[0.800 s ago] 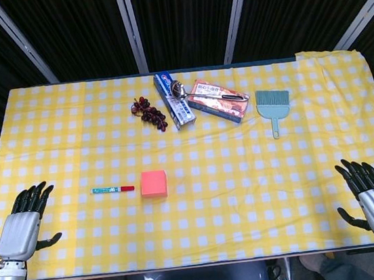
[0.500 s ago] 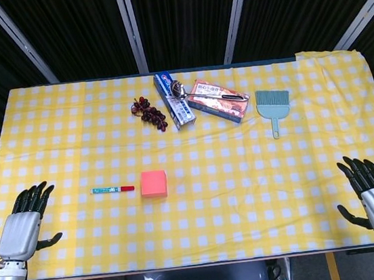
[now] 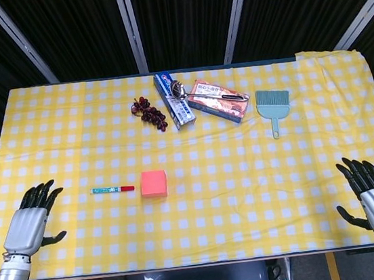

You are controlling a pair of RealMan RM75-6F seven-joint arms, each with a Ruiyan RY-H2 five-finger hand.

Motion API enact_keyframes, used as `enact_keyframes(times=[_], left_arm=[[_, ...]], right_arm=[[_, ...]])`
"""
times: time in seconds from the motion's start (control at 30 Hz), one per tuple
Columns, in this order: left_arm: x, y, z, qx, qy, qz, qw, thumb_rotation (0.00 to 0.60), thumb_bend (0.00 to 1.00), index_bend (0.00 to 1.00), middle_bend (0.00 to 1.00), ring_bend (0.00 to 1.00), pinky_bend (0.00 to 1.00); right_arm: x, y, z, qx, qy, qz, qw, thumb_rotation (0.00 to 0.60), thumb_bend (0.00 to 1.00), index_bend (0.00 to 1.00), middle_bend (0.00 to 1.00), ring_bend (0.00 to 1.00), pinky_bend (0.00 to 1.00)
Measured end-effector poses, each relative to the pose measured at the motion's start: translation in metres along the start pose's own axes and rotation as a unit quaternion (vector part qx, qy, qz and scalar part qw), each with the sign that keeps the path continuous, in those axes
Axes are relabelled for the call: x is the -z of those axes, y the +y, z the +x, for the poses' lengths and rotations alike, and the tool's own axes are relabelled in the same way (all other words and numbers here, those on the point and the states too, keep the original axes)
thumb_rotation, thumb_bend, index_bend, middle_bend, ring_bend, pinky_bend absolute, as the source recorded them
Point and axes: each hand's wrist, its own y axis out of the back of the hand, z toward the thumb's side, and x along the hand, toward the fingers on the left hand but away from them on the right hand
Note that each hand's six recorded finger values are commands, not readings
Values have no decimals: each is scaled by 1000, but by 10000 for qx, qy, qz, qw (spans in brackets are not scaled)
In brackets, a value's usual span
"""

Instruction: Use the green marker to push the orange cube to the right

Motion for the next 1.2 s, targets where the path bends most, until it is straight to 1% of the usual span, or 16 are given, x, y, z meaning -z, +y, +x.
enact_keyframes(times=[0.07,0.13,0.3,0.47,0.6,0.8,0.97,1.2], left_arm=[[-3,1,9,26,-29,12,10000,600,143,302,45,0,98],[-8,3,22,62,-66,25,10000,600,180,341,57,0,98],[-21,0,59,125,-135,82,9998,600,226,368,70,0,98],[-31,-13,89,303,-117,233,9992,600,270,399,75,0,98],[-40,-30,109,481,-80,371,9981,600,288,409,76,0,98],[-48,-52,125,705,-2,562,9959,600,296,418,78,0,98],[-51,-65,130,802,58,638,9947,600,306,429,84,0,98],[-60,-81,137,913,86,588,9941,600,325,458,91,0,98]], right_arm=[[0,0,0,-11,5,-1,10000,600,342,0,0,0,45],[0,-1,0,-20,11,-9,10000,600,342,0,0,0,45],[0,0,-1,-33,8,-23,10000,600,341,0,0,0,45],[1,0,-1,-25,-7,-48,10000,600,341,0,0,0,45],[1,0,-1,-22,-16,-44,10000,600,341,0,0,0,45],[2,1,-1,-21,-32,-72,10000,600,341,0,0,0,45],[2,2,-1,-18,-24,-95,10000,600,342,0,0,0,45],[2,2,-1,-19,-14,-100,9999,600,341,0,0,0,45]])
